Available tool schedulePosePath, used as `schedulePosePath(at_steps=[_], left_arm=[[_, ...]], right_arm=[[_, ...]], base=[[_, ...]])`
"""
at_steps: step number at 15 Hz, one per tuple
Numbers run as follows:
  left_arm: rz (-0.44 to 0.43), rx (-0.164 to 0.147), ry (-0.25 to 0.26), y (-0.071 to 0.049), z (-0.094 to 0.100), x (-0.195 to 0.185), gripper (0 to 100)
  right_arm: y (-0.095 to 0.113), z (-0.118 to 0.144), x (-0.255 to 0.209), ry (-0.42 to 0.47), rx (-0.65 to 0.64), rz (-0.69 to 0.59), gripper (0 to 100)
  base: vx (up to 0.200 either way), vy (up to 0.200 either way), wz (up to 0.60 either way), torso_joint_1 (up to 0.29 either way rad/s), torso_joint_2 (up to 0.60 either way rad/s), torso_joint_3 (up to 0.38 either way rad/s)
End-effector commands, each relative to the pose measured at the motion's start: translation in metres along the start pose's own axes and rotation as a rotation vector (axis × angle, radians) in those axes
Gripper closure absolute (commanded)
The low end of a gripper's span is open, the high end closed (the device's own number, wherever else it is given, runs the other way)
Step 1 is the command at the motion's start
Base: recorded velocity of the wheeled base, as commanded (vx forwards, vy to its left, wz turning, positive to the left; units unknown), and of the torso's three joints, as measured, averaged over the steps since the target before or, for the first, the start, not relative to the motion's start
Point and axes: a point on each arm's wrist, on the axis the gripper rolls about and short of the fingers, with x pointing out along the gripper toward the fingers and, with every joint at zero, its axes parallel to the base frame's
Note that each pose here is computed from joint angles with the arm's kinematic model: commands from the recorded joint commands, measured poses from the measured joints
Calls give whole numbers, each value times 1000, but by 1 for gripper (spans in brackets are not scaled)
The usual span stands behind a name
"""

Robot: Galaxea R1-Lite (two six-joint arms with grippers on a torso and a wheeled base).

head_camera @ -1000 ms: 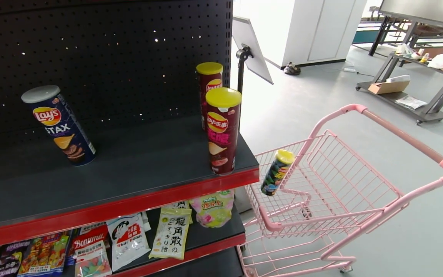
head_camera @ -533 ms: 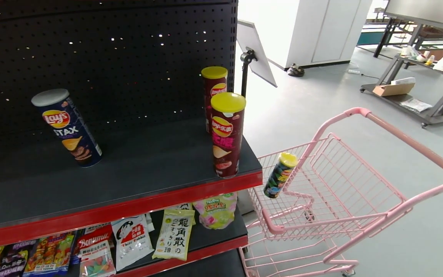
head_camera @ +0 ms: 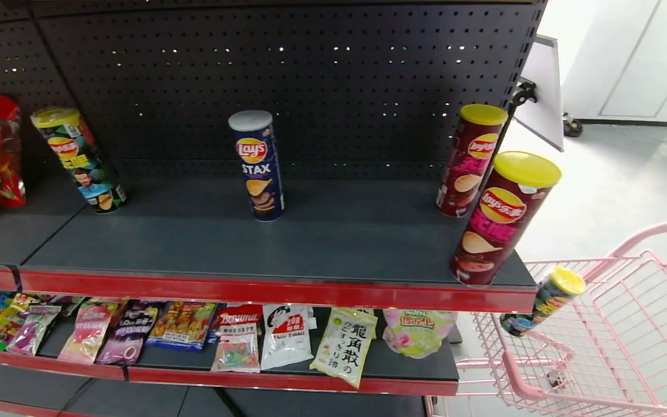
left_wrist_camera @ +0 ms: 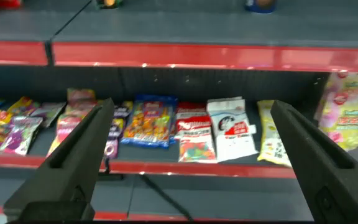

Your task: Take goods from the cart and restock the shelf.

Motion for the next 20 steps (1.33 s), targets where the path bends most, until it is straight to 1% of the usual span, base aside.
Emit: schedulePosePath(at_steps=[1,6,9,12,15,16,17,18,19,20], left_arm=[[0,1,1,0,0,0,0],[0,2,1,0,0,0,0],[0,2,1,0,0,0,0],[0,2,1,0,0,0,0],[0,2,-1,0,0,0,0],[0,2,1,0,0,0,0],[0,2,1,0,0,0,0],[0,2,1,0,0,0,0],[0,2,1,0,0,0,0],[0,2,-1,0,0,0,0]], right_arm=[[1,-9,-6,-29,7,-6,100],[4,-30,-17,-99,19,-22,100],[4,-30,-19,-110,21,-29,100],[4,-32,-21,-136,19,5,100],[4,-31,-21,-138,21,6,100],[4,-31,-21,-143,24,41,100],[5,-31,-21,-160,29,114,100],[6,-32,-21,-166,31,152,100],[7,-33,-20,-164,33,166,100],[7,-34,-20,-162,30,174,100]], base=[[0,0,0,0,0,0],[0,200,0,3,0,-1],[0,200,0,-1,2,-2],[0,200,0,2,1,2],[0,200,0,1,4,1],[0,200,0,-2,2,2],[0,0,0,0,0,0],[0,0,0,0,0,0],[0,0,0,0,0,0],[200,0,0,12,-2,-2]])
